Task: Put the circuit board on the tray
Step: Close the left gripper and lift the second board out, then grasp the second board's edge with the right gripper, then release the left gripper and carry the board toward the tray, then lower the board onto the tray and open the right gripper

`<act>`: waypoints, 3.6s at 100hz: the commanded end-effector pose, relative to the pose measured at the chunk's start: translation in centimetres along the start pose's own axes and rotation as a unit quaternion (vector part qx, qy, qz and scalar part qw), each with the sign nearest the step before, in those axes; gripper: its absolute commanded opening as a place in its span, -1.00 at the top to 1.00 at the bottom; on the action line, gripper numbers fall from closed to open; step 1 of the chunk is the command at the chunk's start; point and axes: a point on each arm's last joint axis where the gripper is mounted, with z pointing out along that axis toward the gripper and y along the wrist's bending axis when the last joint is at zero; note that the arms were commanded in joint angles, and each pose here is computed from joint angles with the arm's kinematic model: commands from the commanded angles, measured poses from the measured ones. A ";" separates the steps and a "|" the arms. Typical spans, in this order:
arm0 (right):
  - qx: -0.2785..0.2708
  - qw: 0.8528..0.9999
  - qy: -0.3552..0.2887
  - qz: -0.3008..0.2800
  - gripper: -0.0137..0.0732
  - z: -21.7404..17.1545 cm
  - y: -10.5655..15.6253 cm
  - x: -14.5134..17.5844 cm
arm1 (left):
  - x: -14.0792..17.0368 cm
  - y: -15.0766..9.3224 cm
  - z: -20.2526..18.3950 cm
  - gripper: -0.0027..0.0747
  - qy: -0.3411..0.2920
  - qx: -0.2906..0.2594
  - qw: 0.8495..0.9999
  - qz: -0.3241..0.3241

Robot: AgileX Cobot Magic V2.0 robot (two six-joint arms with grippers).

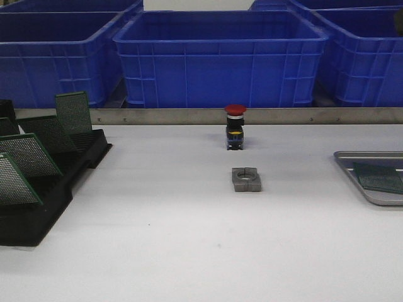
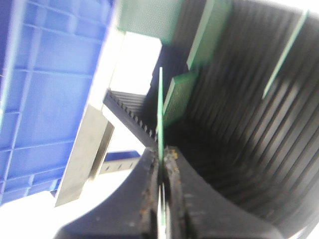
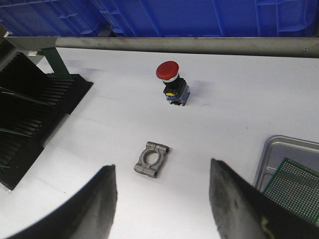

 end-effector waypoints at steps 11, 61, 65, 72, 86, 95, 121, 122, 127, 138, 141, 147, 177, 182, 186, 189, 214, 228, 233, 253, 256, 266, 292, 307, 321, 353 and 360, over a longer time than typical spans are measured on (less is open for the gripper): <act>-0.026 0.999 -0.028 -0.004 -0.31 -0.7 0.9 -1.1 | -2.1 0.6 -3.2 0.98 -0.090 -0.006 0.987 -0.135; -0.164 0.964 -0.005 -0.208 -0.31 1.1 6.2 -0.2 | -7.1 -3.7 -4.6 0.98 -0.223 0.232 0.922 -0.217; -0.179 0.952 -0.007 -0.247 -0.31 1.3 7.1 0.0 | -7.6 -4.2 -4.4 0.98 -0.226 0.247 0.919 -0.209; -0.206 0.931 -0.011 -0.302 -0.31 1.7 8.5 0.4 | -8.4 -5.0 -3.9 0.98 -0.227 0.272 0.914 -0.196; -0.254 0.903 -0.010 -0.347 -0.31 2.1 10.9 1.1 | -9.8 -6.8 -2.9 0.98 -0.226 0.322 0.903 -0.173; -0.269 0.895 -0.007 -0.357 -0.31 2.2 11.9 1.4 | -10.8 -8.0 -2.4 0.98 -0.227 0.352 0.893 -0.166; -0.309 0.881 0.032 -0.357 -0.31 4.2 13.1 3.0 | -12.3 -10.3 -1.3 0.98 -0.222 0.395 0.881 -0.135; -0.310 0.881 0.035 -0.356 -0.31 4.4 13.1 3.1 | -12.4 -10.4 -1.3 0.98 -0.222 0.397 0.881 -0.134; -0.318 0.879 0.047 -0.352 -0.31 5.0 13.2 3.5 | -12.4 -10.6 -1.1 0.98 -0.220 0.400 0.880 -0.133; -0.335 0.874 0.073 -0.343 -0.31 6.3 13.5 4.5 | -12.4 -10.6 -1.1 0.98 -0.219 0.400 0.880 -0.133; -0.339 0.873 0.079 -0.342 -0.31 6.6 13.6 4.7 | -12.4 -10.6 -1.1 0.98 -0.219 0.400 0.880 -0.133; -0.343 0.871 0.087 -0.340 -0.31 7.2 13.7 5.0 | -12.4 -10.6 -1.1 0.98 -0.219 0.400 0.880 -0.133; -0.351 0.865 0.115 -0.341 -0.31 10.6 14.5 5.5 | -12.4 -10.6 -1.1 0.98 -0.219 0.400 0.880 -0.133; -0.351 0.866 0.116 -0.338 -0.31 11.0 14.4 5.5 | -12.4 -10.6 -1.1 0.98 -0.219 0.400 0.880 -0.133; -0.349 0.867 0.119 -0.335 -0.31 11.3 14.3 5.5 | -12.4 -10.6 -1.1 0.98 -0.219 0.400 0.880 -0.133; -0.349 0.868 0.119 -0.334 -0.31 11.4 14.3 5.5 | -12.4 -10.6 -1.1 0.98 -0.219 0.400 0.880 -0.133; -0.350 0.869 0.119 -0.330 0.40 11.5 14.3 5.6 | -12.4 -10.6 -1.1 0.97 -0.219 0.400 0.880 -0.133; -0.359 0.866 0.120 -0.328 0.86 11.4 14.4 5.6 | -12.4 -10.5 -1.0 0.54 -0.219 0.398 0.881 -0.134; -0.360 0.865 0.120 -0.327 0.83 11.4 14.5 5.6 | -12.5 -10.4 -0.9 0.19 -0.219 0.389 0.884 -0.137; -0.340 0.882 0.127 -0.300 0.84 11.5 13.5 5.2 | -12.5 -9.9 -0.4 -0.68 -0.218 0.354 0.898 -0.145; -0.329 0.890 0.128 -0.287 0.84 11.6 13.0 5.0 | -12.5 -9.9 -0.4 -0.69 -0.218 0.350 0.899 -0.146; -0.283 0.922 0.133 -0.230 0.84 11.6 10.6 4.1 | -12.5 -9.7 -0.2 -0.67 -0.217 0.337 0.904 -0.150; -0.127 0.985 0.119 -0.017 0.84 10.4 2.2 1.8 | -12.5 -9.7 -0.2 -0.67 -0.217 0.340 0.903 -0.151; -0.024 0.996 0.088 0.021 0.84 9.2 -2.3 1.1 | -12.5 -9.7 -0.2 -0.67 -0.218 0.340 0.902 -0.152; 0.028 0.995 0.083 0.042 0.84 8.9 -4.9 1.4 | -12.5 -9.7 -0.2 -0.67 -0.218 0.340 0.902 -0.152; 0.109 0.987 0.104 0.061 0.84 10.2 -7.8 3.0 | -12.5 -9.7 -0.3 -0.67 -0.218 0.341 0.902 -0.152; 0.112 0.986 0.107 0.063 0.83 10.4 -8.0 3.3 | -12.5 -9.7 -0.3 -0.67 -0.218 0.342 0.901 -0.152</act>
